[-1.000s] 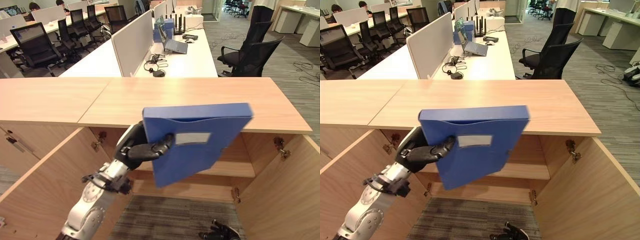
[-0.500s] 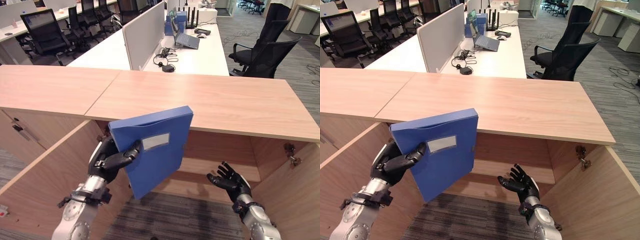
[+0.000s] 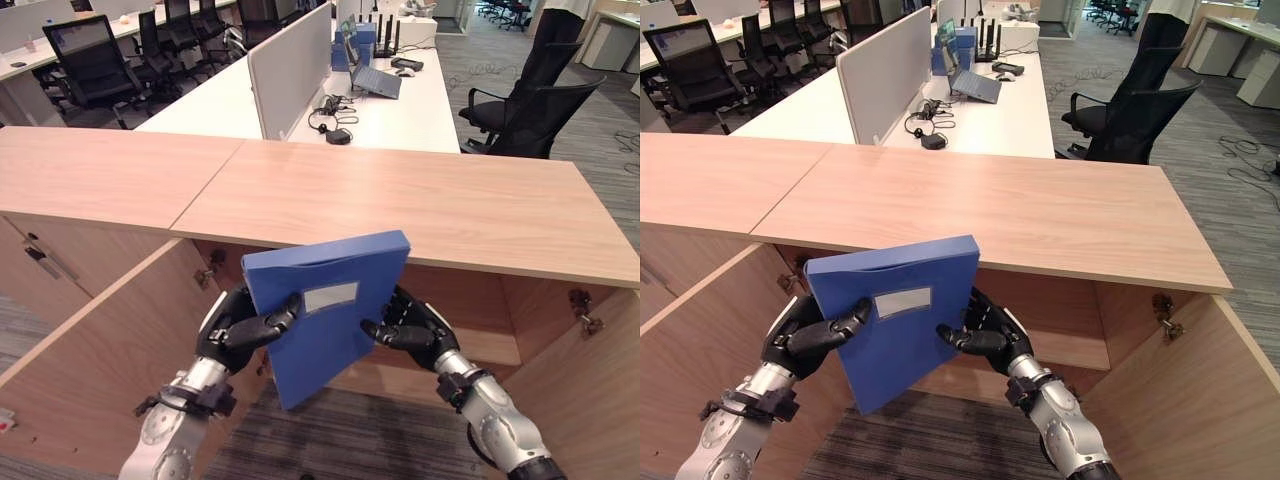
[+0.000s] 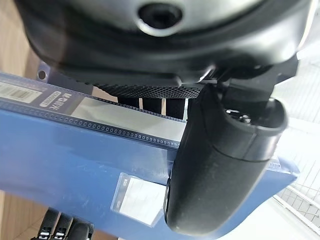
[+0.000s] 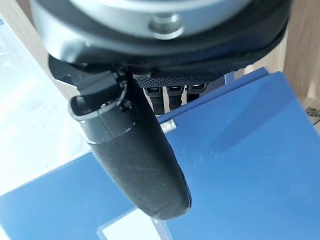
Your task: Put the empty folder in the office cabinet
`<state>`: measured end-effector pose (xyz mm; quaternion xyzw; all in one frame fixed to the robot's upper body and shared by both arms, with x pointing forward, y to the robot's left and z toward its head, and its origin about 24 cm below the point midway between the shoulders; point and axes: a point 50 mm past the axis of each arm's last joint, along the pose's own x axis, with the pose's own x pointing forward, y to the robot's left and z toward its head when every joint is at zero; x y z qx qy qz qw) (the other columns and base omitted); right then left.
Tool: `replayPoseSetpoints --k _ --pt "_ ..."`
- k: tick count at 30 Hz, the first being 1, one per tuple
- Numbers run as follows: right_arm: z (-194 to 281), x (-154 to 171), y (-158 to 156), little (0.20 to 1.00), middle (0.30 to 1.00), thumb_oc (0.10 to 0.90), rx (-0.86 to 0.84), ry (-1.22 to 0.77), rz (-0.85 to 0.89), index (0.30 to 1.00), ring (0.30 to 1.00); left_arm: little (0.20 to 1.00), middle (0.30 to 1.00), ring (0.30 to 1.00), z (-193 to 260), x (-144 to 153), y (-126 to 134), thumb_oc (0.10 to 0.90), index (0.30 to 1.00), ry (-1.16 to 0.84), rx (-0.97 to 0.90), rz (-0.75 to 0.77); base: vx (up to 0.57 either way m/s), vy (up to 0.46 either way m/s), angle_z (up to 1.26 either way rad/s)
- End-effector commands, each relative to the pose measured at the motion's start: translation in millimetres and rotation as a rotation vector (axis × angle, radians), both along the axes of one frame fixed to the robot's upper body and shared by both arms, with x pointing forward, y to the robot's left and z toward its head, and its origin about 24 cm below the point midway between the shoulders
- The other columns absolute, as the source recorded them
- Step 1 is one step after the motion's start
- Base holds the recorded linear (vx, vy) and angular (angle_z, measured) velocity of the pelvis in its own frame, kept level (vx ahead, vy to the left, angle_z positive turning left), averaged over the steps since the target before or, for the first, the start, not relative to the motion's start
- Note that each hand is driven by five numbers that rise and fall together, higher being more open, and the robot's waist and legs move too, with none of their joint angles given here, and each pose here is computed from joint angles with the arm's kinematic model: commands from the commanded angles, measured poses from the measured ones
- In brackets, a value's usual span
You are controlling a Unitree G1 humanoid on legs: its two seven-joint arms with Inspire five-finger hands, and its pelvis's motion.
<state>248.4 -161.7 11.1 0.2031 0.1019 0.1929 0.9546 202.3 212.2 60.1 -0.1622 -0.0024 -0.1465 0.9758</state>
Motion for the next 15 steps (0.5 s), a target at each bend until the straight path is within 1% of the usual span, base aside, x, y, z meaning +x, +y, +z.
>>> replayPoseSetpoints --k 1,4,5,6,10,11,14,15 --pt "69.2 34.7 16.0 0.9 0.9 0.8 0.092 -0.322 0.09 0.9 0.9 0.3 0.3 0.3 64.6 18.3 -24.2 0.4 0.3 -0.333 -0.012 -0.189 0.0 0.0 0.0" --pt "72.8 35.5 19.7 0.9 0.9 0.8 0.073 -0.338 0.114 0.9 0.9 0.3 0.3 0.3 65.4 17.0 -30.7 0.4 0.3 -0.324 -0.021 -0.253 0.0 0.0 0.0" --pt "72.9 35.5 19.7 0.9 0.9 0.8 0.073 -0.338 0.114 0.9 0.9 0.3 0.3 0.3 65.4 17.1 -30.7 0.4 0.3 -0.324 -0.021 -0.253 0.0 0.0 0.0" --pt "74.0 34.8 23.6 0.9 0.9 0.8 0.081 -0.339 0.146 0.9 0.9 0.3 0.3 0.3 66.7 14.6 -34.0 0.4 0.3 -0.314 -0.017 -0.31 0.0 0.0 0.0" --pt "75.6 34.7 26.4 0.9 0.9 0.8 0.074 -0.345 0.172 0.9 0.9 0.3 0.3 0.3 68.4 13.0 -35.2 0.4 0.3 -0.304 -0.013 -0.352 0.0 0.0 0.0" --pt "75.0 34.4 29.5 0.9 0.9 0.8 0.072 -0.336 0.211 0.9 0.9 0.3 0.3 0.3 70.9 11.0 -37.3 0.4 0.3 -0.291 -0.001 -0.409 0.0 0.0 0.0" --pt "74.4 34.6 31.1 0.9 0.9 0.8 0.067 -0.329 0.236 0.9 0.9 0.3 0.3 0.3 72.6 9.5 -39.1 0.4 0.3 -0.28 0.01 -0.452 0.0 0.0 0.0" --pt "72.3 35.3 32.3 0.9 0.9 0.8 0.05 -0.316 0.265 0.9 0.9 0.3 0.3 0.3 76.1 8.7 -43.5 0.4 0.3 -0.279 0.007 -0.499 0.0 0.0 0.0"
